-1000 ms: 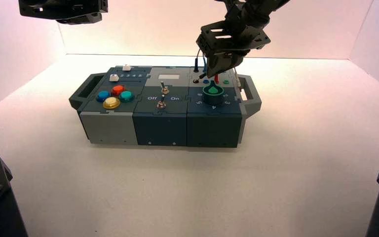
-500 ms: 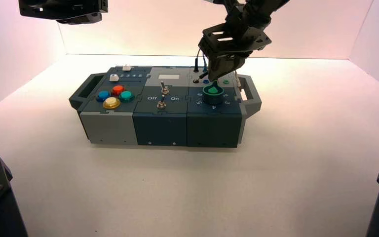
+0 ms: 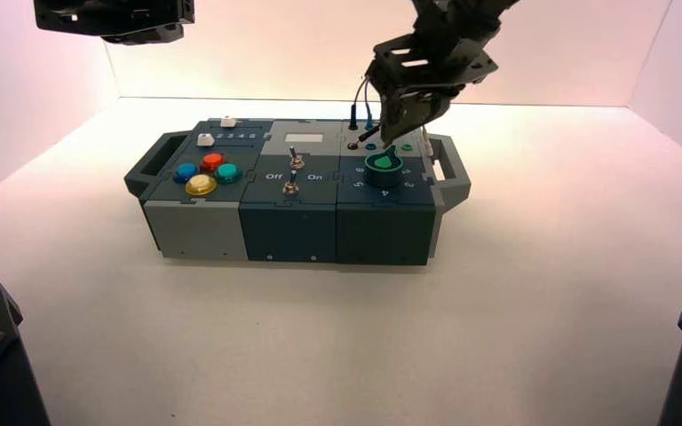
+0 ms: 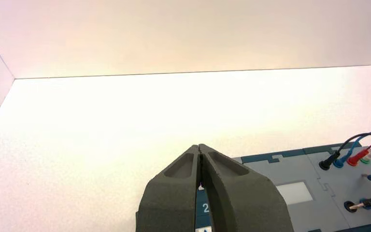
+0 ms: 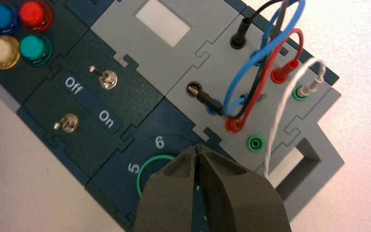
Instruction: Turn the knob to position 3.
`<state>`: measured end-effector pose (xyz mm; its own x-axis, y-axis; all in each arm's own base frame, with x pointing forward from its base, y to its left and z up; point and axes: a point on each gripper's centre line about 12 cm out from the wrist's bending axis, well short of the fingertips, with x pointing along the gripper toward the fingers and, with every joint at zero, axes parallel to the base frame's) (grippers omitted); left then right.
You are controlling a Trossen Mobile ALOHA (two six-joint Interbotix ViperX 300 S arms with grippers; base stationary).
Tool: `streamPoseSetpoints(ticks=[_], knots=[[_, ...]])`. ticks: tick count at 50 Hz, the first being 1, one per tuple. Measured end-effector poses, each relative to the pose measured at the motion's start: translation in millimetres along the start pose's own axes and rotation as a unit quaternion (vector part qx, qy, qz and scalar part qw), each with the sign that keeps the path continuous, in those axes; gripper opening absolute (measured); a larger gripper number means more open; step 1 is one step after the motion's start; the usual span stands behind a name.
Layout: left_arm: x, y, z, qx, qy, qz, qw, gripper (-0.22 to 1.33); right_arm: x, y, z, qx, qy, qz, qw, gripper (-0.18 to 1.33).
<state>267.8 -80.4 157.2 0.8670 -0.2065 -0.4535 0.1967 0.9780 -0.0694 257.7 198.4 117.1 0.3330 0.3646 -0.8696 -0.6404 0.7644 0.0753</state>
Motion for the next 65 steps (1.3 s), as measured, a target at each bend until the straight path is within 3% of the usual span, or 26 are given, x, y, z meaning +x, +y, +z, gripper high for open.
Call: streamPoseSetpoints(ticks=[39,53,65], knots=[[0.4,-0.4,-0.8,0.001,0.002,0.0,1.0,-0.17,6.6,-3.2,-2.7,-0.002,0.016,-0.002,0.9999,-0.14],[0.5,0.0,-0.7,0.0,0.002,0.0,1.0,-0.17,6.8,-9.5,-4.1,0.007,0.02,-0.005,0.9998,-0.14],[0.5,0.1,-0.5,0.0,0.001,0.001,1.0,-0.17,13.6,-8.3,5.1,0.003,0.018,-0.004,0.9998,-0.14]])
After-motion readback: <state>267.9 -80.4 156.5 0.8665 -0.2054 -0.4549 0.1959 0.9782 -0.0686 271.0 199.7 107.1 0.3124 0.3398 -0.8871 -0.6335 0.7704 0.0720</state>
